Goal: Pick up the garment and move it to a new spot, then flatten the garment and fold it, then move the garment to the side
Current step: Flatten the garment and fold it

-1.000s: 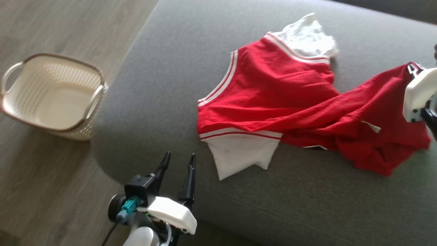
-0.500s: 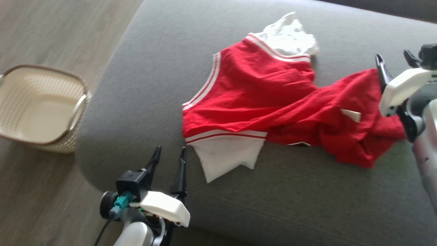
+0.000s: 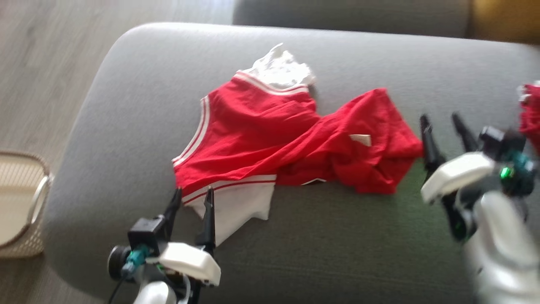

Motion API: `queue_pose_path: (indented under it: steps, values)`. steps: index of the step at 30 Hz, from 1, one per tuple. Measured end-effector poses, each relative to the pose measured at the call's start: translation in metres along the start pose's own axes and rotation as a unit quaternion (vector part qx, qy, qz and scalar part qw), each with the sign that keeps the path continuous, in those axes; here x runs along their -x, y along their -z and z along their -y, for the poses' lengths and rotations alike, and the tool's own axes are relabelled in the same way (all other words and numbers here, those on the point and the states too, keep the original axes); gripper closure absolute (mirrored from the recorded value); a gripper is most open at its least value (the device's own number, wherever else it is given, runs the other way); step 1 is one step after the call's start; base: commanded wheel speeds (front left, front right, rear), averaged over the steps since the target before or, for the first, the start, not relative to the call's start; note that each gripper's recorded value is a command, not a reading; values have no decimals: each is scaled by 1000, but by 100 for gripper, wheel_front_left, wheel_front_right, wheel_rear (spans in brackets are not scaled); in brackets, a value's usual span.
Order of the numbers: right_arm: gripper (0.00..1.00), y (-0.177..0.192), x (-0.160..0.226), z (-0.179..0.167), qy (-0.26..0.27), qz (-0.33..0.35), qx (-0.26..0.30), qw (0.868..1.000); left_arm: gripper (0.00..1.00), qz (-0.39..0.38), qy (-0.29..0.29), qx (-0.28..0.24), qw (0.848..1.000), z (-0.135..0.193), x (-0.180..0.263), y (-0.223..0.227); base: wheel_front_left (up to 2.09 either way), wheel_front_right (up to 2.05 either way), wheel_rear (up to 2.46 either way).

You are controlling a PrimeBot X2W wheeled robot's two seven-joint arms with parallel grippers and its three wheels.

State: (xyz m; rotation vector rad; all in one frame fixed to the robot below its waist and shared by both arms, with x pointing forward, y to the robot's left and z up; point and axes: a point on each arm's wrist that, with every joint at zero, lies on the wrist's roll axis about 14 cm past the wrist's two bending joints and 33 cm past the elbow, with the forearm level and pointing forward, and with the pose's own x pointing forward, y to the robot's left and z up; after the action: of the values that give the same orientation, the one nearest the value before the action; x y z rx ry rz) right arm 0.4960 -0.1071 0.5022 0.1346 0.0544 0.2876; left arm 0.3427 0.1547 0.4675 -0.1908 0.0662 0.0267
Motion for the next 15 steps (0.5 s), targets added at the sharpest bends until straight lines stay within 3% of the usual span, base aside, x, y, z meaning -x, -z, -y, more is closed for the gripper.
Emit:
queue_pose_path:
  steps: [9, 15]
  values:
    - [0, 20, 77, 12, 66, 9, -60, 996, 0, -10, 36, 2, 999, 23, 9, 8, 0, 0, 0]
    - [0, 16, 89, 15, 72, 9, -62, 995, 0, -10, 42, 1, 999, 26, 9, 9, 0, 0, 0]
